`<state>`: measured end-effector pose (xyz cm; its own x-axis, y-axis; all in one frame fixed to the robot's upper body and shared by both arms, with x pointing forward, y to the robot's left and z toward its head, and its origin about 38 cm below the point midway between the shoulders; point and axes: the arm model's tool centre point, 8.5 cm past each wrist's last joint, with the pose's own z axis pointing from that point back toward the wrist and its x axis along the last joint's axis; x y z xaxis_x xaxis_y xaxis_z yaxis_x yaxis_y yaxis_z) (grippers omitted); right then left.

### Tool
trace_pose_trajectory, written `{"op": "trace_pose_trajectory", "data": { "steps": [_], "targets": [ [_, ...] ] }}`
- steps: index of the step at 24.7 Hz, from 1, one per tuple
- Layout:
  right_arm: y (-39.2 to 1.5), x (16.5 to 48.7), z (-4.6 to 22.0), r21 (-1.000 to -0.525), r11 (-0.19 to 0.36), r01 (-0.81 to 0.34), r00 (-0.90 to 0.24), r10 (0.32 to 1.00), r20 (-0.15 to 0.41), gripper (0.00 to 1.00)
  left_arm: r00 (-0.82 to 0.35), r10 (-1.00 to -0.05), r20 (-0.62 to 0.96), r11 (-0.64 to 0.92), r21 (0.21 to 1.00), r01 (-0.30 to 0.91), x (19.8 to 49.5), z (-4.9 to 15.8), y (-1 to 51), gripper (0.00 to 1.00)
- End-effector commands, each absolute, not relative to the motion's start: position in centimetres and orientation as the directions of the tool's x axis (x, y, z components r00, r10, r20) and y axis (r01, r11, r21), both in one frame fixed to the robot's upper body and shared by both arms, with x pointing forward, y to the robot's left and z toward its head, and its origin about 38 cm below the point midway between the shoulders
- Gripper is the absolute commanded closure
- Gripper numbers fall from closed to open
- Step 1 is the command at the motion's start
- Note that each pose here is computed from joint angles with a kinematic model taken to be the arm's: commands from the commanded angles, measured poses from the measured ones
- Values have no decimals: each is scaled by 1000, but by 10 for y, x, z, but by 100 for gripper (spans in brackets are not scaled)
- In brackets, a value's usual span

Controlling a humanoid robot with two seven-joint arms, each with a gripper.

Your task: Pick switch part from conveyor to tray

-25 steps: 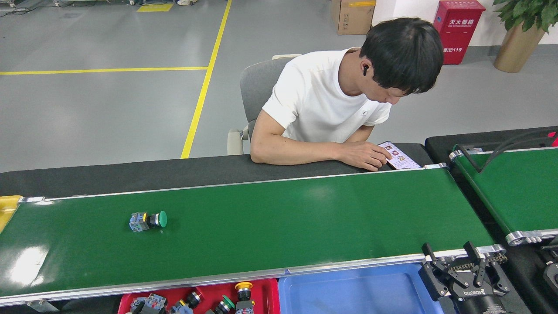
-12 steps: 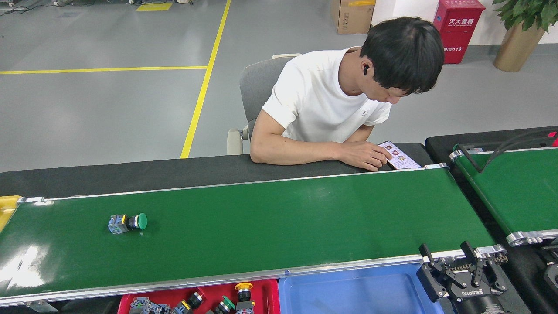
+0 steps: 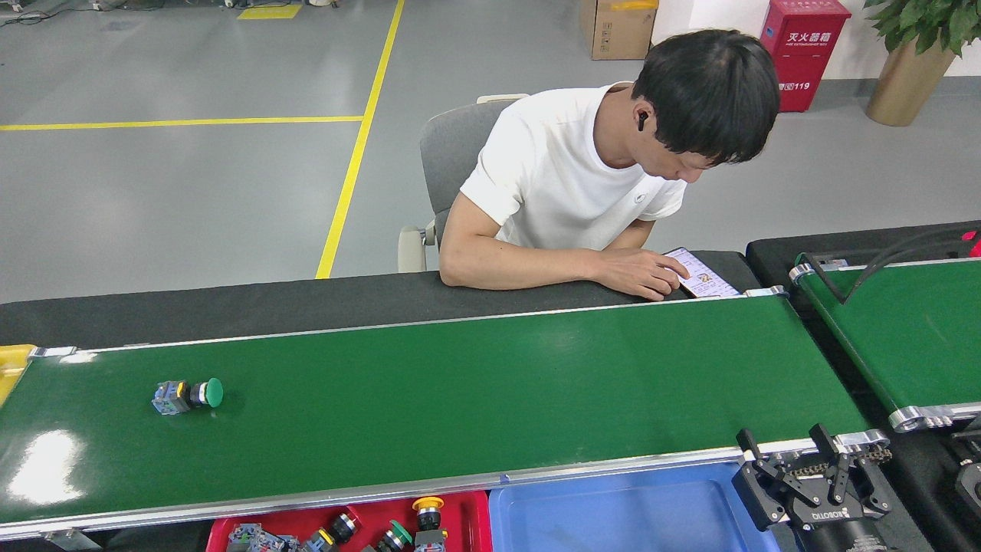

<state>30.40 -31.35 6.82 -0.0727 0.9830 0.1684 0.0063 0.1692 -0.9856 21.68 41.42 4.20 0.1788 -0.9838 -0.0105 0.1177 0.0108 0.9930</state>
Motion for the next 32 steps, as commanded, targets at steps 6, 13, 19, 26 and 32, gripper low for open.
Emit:
{"op": "trace_pose_trajectory", "data": {
  "steps": [6, 13, 19, 26, 32],
  "targets": [
    [-320, 306, 66, -986, 169, 4, -62, 984, 168, 2, 263, -959, -106, -57, 980, 189, 300, 34, 472, 0],
    [-316, 312, 57, -977, 212, -16, -107, 971, 212, 2, 390, -906, -165, -60, 962, 267, 318, 31, 558, 0],
    [-313, 315, 58, -976, 216, -15, -148, 965, 216, 2, 396, -902, -171, -73, 966, 249, 346, 37, 571, 0],
    [-308, 317, 61, -976, 219, -8, -183, 959, 217, 2, 385, -903, -190, -80, 956, 283, 362, 42, 580, 9],
    [-303, 322, 64, -975, 222, 0, -197, 956, 217, 2, 319, -921, -222, -106, 933, 344, 359, 30, 584, 88]
  ]
}}
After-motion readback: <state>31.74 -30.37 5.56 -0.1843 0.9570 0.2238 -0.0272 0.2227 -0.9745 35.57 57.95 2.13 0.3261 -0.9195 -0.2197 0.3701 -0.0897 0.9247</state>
